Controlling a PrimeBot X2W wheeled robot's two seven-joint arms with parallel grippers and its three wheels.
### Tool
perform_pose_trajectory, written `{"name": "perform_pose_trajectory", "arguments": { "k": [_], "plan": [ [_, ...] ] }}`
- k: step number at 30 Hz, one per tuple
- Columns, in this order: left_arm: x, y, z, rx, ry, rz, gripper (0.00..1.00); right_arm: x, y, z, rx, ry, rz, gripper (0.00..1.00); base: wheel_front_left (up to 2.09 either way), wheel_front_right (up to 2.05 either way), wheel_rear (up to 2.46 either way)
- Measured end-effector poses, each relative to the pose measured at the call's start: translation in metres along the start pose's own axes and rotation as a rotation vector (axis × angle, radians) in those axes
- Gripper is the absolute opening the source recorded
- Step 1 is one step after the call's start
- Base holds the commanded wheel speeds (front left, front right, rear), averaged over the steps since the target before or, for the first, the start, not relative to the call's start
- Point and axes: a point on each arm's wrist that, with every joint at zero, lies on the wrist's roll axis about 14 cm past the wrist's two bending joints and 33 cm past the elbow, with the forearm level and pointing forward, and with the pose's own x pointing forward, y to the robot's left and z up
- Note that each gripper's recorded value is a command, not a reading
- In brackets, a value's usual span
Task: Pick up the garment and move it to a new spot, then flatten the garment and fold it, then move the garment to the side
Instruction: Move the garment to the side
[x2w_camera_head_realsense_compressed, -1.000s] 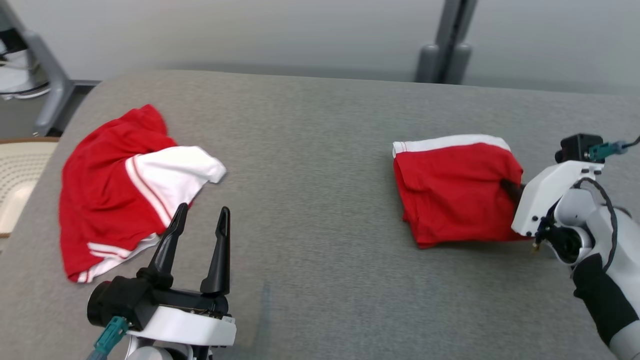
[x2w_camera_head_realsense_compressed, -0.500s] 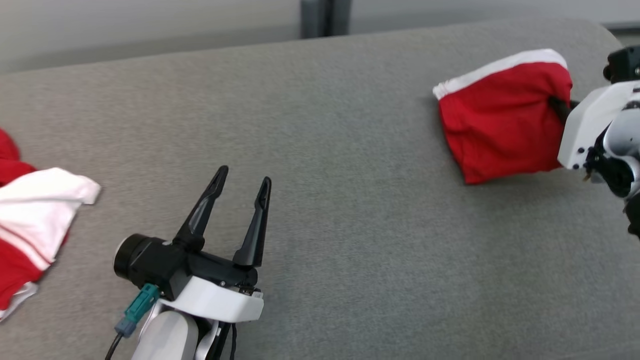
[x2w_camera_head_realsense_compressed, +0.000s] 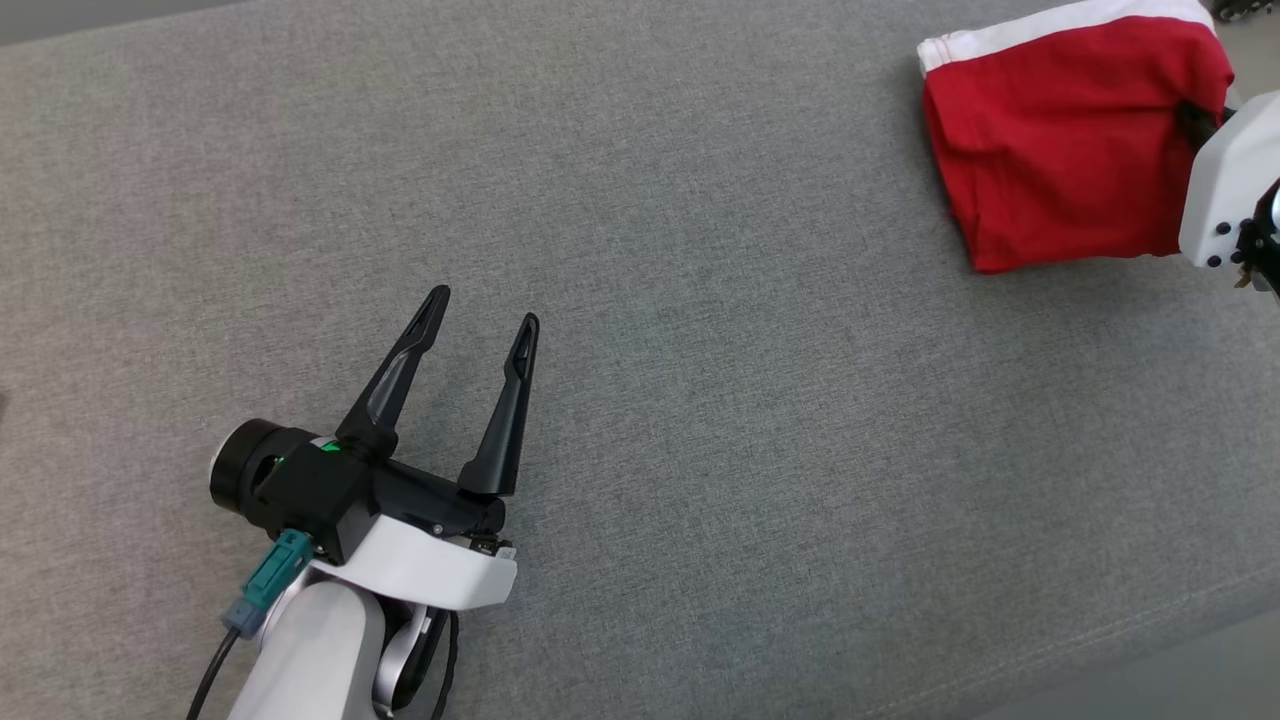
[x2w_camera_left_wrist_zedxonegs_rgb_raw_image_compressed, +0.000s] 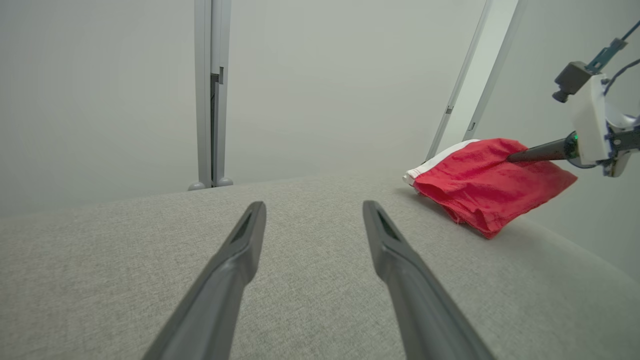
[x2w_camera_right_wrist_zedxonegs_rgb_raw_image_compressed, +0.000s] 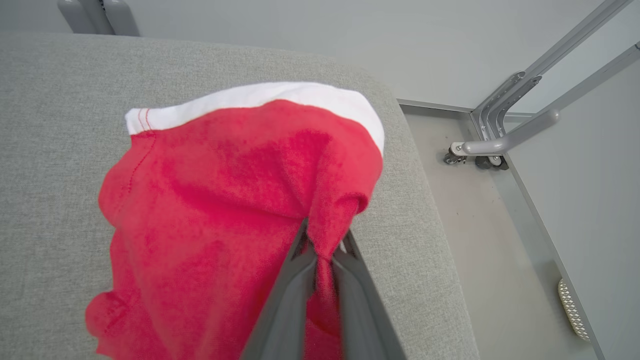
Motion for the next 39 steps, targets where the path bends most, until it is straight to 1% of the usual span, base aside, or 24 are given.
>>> {"name": "perform_pose_trajectory", "arguments": {
  "k": [1, 2, 5, 7, 9, 12, 15, 17, 19, 24, 27, 30, 33, 35, 39],
  "plan": [
    [0.0, -0.001, -0.001, -0.001, 0.003, -0.003, 1.0, 0.0, -0.003, 0.0, -0.004, -0.003, -0.009, 0.88, 0.0, 0.0, 0.0],
    [0.0, -0.001, -0.001, 0.0, 0.003, -0.002, 1.0, 0.0, -0.002, 0.0, 0.002, -0.009, -0.009, 1.0, 0.0, 0.0, 0.0],
    [-0.002, 0.001, 0.005, 0.002, -0.007, 0.007, 1.0, 0.0, 0.002, 0.003, -0.028, -0.02, -0.003, 1.0, 0.0, 0.0, 0.0],
    [-0.004, 0.003, 0.011, 0.009, -0.017, 0.016, 1.0, -0.003, -0.001, 0.012, -0.046, -0.053, -0.01, 1.0, 0.0, 0.0, 0.0],
    [-0.008, 0.005, 0.016, 0.017, -0.025, 0.028, 1.0, -0.008, -0.009, 0.026, -0.06, -0.098, -0.027, 1.0, 0.0, 0.0, 0.0],
    [-0.016, 0.006, 0.025, 0.019, -0.038, 0.049, 1.0, -0.016, -0.012, 0.048, -0.074, -0.177, -0.032, 1.0, 0.0, 0.0, 0.0],
    [-0.026, 0.008, 0.035, 0.027, -0.054, 0.073, 1.0, -0.03, -0.009, 0.081, -0.071, -0.306, -0.024, 1.0, 0.0, 0.0, 0.0],
    [-0.033, 0.01, 0.043, 0.034, -0.067, 0.091, 1.0, -0.041, 0.002, 0.108, -0.068, -0.423, 0.009, 1.0, 0.0, 0.0, 0.0],
    [-0.041, 0.012, 0.052, 0.045, -0.086, 0.113, 1.0, -0.051, 0.02, 0.125, -0.07, -0.505, 0.056, 1.0, 0.0, 0.0, 0.0],
    [-0.07, 0.028, 0.076, 0.083, -0.13, 0.2, 1.0, -0.073, 0.054, 0.139, -0.01, -0.643, 0.155, 1.0, 0.0, 0.0, 0.0],
    [-0.09, 0.041, 0.09, 0.111, -0.158, 0.267, 1.0, -0.086, 0.077, 0.141, 0.045, -0.704, 0.226, 1.0, 0.0, 0.0, 0.0],
    [-0.111, 0.052, 0.104, 0.146, -0.185, 0.324, 1.0, -0.099, 0.1, 0.134, 0.108, -0.745, 0.301, 1.0, 0.0, 0.0, 0.0],
    [-0.133, 0.059, 0.115, 0.171, -0.207, 0.377, 1.0, -0.109, 0.122, 0.116, 0.161, -0.752, 0.365, 1.0, 0.0, 0.0, 0.0],
    [-0.146, 0.063, 0.119, 0.189, -0.212, 0.406, 1.0, -0.119, 0.136, 0.103, 0.17, -0.755, 0.405, 1.0, 0.0, 0.0, 0.0],
    [-0.167, 0.065, 0.122, 0.207, -0.216, 0.447, 1.0, -0.136, 0.154, 0.078, 0.231, -0.765, 0.448, 1.0, 0.0, 0.0, 0.0]
  ]
}}
